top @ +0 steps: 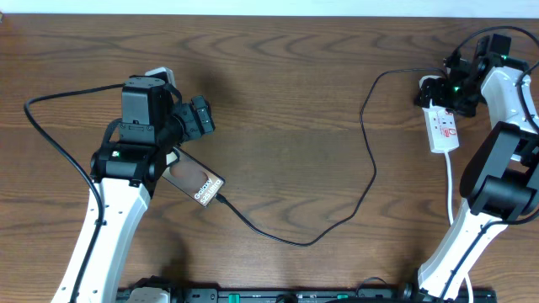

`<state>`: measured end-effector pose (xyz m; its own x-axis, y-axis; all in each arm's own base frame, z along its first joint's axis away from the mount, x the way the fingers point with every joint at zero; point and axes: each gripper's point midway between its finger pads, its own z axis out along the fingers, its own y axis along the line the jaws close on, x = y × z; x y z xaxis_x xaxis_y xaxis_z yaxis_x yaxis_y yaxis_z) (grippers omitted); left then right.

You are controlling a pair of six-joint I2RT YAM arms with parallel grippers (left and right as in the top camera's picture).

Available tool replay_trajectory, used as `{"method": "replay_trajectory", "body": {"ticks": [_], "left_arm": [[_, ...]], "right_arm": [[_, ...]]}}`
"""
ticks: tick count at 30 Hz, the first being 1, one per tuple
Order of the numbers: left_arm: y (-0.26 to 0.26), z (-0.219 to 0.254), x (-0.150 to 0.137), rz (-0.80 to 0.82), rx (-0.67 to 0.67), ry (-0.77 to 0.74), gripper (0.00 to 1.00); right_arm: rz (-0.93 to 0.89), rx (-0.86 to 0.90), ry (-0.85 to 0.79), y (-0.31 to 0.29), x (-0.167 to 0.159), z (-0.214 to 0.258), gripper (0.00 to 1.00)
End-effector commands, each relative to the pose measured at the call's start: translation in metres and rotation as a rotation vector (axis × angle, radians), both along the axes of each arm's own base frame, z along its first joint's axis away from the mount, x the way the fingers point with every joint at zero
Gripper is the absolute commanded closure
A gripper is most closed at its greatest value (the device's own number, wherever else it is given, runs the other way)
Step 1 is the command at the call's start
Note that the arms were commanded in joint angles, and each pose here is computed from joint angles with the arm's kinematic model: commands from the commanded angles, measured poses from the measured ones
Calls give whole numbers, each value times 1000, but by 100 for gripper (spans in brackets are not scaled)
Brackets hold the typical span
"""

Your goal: Plug charger to phone and switch on socket

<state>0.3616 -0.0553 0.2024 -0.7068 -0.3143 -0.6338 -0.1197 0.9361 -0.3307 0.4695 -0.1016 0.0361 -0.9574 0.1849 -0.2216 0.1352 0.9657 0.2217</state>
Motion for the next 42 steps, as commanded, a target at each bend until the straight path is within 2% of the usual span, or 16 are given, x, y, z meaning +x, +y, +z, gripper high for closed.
{"method": "replay_trajectory", "body": {"ticks": [1, 22, 27, 35, 42], "left_arm": [[0, 3, 1, -2, 10, -8, 6], [0, 3, 1, -2, 10, -5, 6], [0, 3, 1, -1, 10, -4, 6], [1, 3, 1, 1, 13, -5, 6], [1, 3, 1, 1, 13, -4, 6]], "right_arm": [[118, 443, 63, 115, -12, -7, 11], [91, 496, 52, 108, -13, -2, 10], [71, 482, 41, 97, -11, -1, 15], [-22, 304, 33, 52, -10, 9, 14], [-88, 148, -52, 28, -12, 64, 14]]}}
